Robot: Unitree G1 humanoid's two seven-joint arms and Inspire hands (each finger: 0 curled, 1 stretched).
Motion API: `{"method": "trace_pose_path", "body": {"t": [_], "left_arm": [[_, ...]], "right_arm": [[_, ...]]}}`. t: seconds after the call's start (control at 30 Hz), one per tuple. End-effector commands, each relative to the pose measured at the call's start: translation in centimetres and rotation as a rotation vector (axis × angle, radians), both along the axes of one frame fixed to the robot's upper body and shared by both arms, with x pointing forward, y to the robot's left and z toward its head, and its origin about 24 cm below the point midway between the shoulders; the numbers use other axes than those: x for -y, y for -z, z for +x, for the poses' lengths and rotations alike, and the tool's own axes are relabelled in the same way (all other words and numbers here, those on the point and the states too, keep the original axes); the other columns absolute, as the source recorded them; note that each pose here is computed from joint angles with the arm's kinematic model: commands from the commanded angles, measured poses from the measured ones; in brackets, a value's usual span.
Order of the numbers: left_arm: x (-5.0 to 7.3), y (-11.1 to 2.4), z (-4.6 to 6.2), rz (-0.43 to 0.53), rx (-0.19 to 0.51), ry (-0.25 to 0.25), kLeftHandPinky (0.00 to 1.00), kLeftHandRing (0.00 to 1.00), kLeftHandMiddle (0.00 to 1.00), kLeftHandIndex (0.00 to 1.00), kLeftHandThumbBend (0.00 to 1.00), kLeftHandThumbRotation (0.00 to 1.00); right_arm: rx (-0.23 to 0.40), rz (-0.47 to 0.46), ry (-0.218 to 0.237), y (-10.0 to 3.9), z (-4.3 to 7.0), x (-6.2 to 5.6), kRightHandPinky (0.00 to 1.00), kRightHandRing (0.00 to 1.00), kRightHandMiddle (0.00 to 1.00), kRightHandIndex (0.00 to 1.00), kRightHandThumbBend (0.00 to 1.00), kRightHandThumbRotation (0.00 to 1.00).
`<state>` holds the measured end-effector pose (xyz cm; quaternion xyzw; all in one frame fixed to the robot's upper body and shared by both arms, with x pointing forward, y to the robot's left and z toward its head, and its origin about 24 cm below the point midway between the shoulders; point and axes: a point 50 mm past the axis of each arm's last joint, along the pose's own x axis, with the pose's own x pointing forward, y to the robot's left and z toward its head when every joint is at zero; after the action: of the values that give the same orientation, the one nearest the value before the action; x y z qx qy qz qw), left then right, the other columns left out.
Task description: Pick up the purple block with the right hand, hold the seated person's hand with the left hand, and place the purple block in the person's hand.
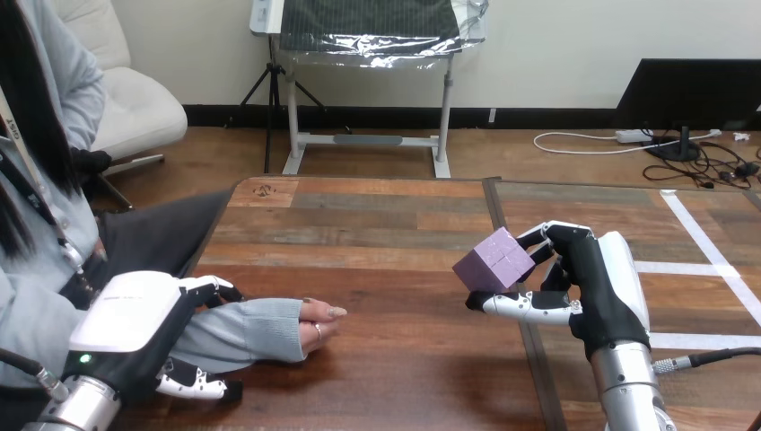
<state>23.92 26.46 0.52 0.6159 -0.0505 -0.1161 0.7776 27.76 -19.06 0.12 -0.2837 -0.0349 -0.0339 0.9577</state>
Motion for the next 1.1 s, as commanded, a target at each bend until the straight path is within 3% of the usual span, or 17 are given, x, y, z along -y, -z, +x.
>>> {"method": "trace_pose_path", "body": {"t": [0.0, 0.37, 1.07], "left_arm": [[-0.20, -1.40, 1.58, 0.025, 0.065, 0.023, 0.66, 0.66, 0.66, 0.68, 1.00, 0.23], [-0.42, -0.92, 1.84, 0.013, 0.064, 0.002, 0.50, 0.52, 0.56, 0.61, 1.00, 0.18], [-0.36, -0.68, 2.15, -0.007, 0.096, 0.007, 0.38, 0.39, 0.44, 0.46, 0.98, 0.07]], "right_arm": [[0.101, 0.024, -0.008, -2.44, 1.23, -0.35, 0.08, 0.12, 0.18, 0.24, 0.39, 0.00], [0.092, 0.037, -0.016, -2.43, 1.00, -0.41, 0.08, 0.12, 0.18, 0.24, 0.39, 0.00], [0.082, 0.053, -0.015, -2.38, 0.80, -0.62, 0.08, 0.13, 0.19, 0.24, 0.39, 0.00]]}}
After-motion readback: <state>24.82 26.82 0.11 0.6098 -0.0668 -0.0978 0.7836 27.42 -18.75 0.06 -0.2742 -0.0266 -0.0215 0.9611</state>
